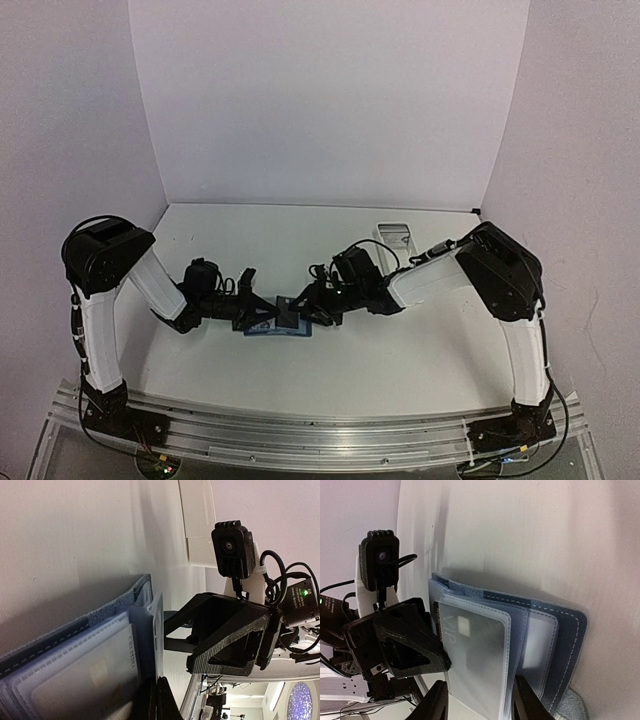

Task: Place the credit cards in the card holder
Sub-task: Insert the credit card into the card holder.

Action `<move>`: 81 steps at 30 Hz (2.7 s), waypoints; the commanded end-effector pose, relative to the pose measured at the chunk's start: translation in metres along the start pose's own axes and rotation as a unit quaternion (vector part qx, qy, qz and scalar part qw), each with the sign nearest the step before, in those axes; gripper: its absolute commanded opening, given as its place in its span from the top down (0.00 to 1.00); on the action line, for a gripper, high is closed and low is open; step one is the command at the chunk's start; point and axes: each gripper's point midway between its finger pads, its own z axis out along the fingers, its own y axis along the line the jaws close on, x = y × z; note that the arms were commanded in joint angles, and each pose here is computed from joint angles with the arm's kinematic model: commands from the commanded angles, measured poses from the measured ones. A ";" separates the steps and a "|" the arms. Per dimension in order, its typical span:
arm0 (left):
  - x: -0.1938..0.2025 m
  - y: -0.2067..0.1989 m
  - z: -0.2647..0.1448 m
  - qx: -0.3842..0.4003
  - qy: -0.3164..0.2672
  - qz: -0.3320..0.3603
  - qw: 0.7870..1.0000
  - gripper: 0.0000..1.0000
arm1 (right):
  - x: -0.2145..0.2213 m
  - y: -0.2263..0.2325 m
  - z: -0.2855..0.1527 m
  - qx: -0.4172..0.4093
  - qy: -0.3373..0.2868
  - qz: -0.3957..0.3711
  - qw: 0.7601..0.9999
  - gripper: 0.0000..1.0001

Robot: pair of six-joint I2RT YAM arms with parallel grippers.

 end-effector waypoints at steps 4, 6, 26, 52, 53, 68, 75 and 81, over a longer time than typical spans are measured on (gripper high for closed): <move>0.002 -0.013 0.003 0.029 0.002 0.030 0.999 1.00 | 0.006 0.005 0.010 -0.049 0.016 0.013 0.999 0.62; 0.003 -0.011 0.004 0.025 0.003 0.028 0.999 1.00 | 0.008 0.011 0.011 -0.061 0.025 0.011 0.998 0.70; -0.019 -0.025 -0.011 -0.032 0.100 0.052 0.993 0.52 | -0.008 0.033 -0.025 -0.024 -0.028 0.015 0.999 1.00; -0.020 0.058 -0.065 -0.288 0.054 0.036 0.955 0.49 | -0.012 0.038 -0.010 0.159 -0.031 -0.025 0.986 1.00; -0.019 0.059 -0.064 -0.286 0.055 0.034 0.956 0.49 | -0.013 0.037 -0.010 0.166 -0.031 -0.027 0.985 1.00; -0.011 0.052 -0.034 -0.232 0.049 0.070 0.969 0.62 | 0.004 0.053 0.037 0.130 0.031 -0.054 0.989 0.76; -0.015 0.052 -0.043 -0.245 0.054 0.069 0.965 0.65 | 0.001 0.058 0.044 0.115 0.033 -0.063 0.991 0.71; -0.021 0.043 -0.053 -0.250 0.060 0.080 0.963 0.66 | -0.008 0.082 0.045 0.078 0.016 -0.089 0.993 0.69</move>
